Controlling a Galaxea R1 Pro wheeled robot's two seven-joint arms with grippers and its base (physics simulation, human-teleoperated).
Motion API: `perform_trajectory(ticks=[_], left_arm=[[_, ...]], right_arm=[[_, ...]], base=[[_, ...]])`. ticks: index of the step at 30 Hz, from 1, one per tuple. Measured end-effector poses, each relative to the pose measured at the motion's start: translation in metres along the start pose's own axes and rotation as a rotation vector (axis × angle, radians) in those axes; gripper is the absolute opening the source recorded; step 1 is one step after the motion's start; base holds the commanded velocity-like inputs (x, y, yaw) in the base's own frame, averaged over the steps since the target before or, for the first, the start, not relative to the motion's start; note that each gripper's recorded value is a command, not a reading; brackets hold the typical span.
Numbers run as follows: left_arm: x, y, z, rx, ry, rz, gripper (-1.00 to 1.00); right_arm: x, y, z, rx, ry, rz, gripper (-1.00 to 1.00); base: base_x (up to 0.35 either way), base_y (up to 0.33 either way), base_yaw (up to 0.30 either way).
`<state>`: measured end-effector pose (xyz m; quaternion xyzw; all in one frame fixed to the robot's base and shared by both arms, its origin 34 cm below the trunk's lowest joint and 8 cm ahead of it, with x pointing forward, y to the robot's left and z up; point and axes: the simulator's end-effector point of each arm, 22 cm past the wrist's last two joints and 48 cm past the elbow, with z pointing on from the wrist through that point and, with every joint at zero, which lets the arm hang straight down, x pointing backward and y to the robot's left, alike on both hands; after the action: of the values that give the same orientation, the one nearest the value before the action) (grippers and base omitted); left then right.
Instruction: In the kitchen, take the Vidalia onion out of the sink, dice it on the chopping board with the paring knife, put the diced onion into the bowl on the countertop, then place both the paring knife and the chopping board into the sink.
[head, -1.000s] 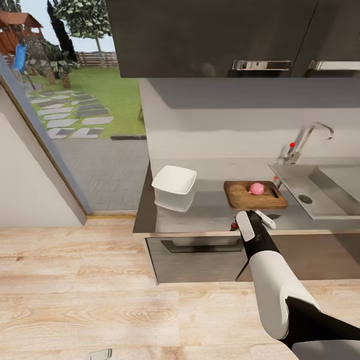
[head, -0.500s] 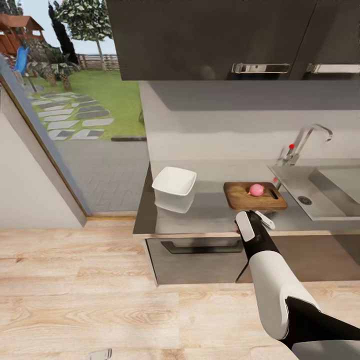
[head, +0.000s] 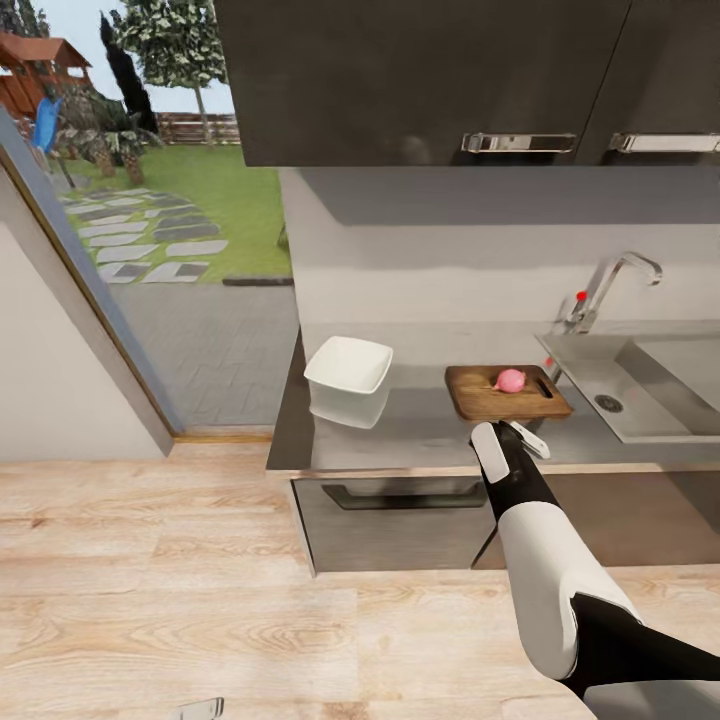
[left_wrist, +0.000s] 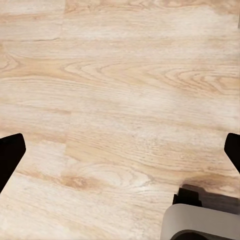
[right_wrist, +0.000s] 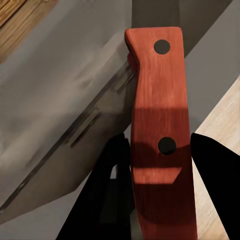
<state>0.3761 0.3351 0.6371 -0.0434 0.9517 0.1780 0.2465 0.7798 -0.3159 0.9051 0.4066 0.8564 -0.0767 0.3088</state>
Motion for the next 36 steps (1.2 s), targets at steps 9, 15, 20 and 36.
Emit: perform_trajectory(ticks=[9,15,20,36], left_arm=[[-0.0003,-0.0001,0.0001,0.0,0.0,0.0,1.0],[0.0,0.0,0.0,0.0,0.0,0.0,1.0],[0.0,0.0,0.0,0.0,0.0,0.0,1.0],[0.0,-0.0002,0.0003,0.0,0.001,0.001,1.0]], right_arm=[[-0.0006,-0.0016,0.0008,0.003,0.0,0.001,-1.0],[-0.0016,-0.0029,0.0013,0.005,-0.001,0.003,-1.0],[-0.0014,-0.0027,0.0013,0.005,-0.001,0.003,-1.0],[-0.0004,-0.0023,0.002,0.005,0.001,0.002,-1.0]], base=[[0.0,0.0,0.0],[0.0,0.0,0.0],[-0.007,0.0,0.0],[-0.297,0.0,0.0]])
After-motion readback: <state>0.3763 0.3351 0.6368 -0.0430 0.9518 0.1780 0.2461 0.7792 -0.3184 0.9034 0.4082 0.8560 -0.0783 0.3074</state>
